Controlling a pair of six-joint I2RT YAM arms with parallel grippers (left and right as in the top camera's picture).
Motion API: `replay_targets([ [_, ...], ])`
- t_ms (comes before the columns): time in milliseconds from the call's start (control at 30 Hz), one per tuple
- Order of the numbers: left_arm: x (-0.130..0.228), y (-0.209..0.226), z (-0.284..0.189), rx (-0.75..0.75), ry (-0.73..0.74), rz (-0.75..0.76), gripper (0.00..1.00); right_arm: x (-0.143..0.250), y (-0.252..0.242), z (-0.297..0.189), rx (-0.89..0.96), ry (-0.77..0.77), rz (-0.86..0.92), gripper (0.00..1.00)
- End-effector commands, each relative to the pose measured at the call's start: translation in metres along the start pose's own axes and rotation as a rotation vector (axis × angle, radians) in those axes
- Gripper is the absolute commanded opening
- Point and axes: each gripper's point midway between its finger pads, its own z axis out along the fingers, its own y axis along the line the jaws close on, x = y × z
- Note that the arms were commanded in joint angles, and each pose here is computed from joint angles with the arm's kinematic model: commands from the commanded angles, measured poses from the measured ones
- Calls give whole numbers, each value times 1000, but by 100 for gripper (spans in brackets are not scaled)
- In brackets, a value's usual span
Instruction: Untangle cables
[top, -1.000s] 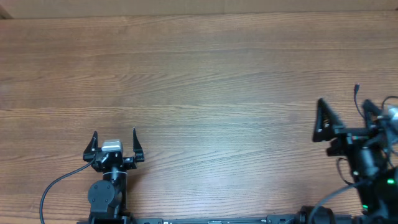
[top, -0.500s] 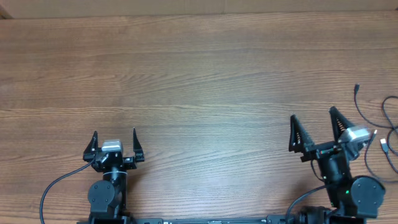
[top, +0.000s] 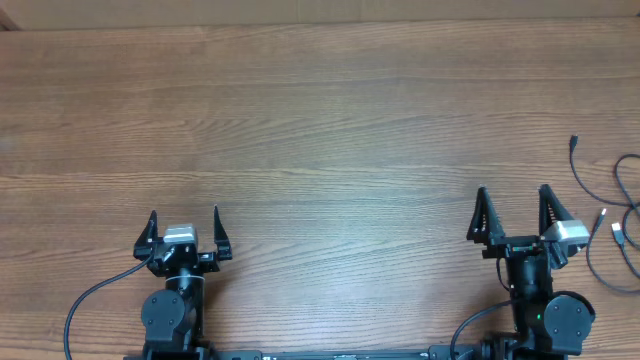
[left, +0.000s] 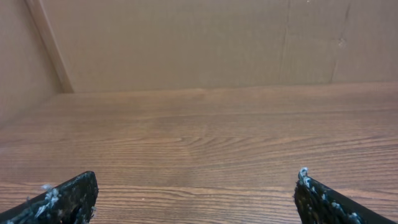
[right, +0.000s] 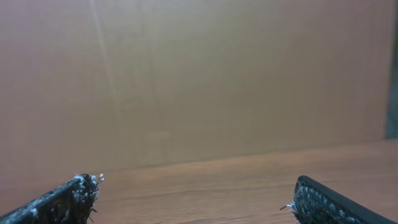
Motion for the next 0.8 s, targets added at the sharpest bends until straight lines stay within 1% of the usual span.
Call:
replay_targets([
  [0,0,0,0,5,-6,5,100,7,-14,-2,72,-22,-1,100],
  [200,0,0,0,5,-6,5,100,25,-18,-2,74,-8,1,100],
  [333,0,0,0,5,-6,5,99,27,-24,-3,110,-5,1,100],
  [433,0,0,0,5,-6,5,99,38,-32,-4,152,40,5,100],
  [600,0,0,0,5,-6,5,99,69,-38,-8,181,168,14,100],
  [767,0,0,0,5,-6,5,100,71,-37,-8,176,174,14,100],
])
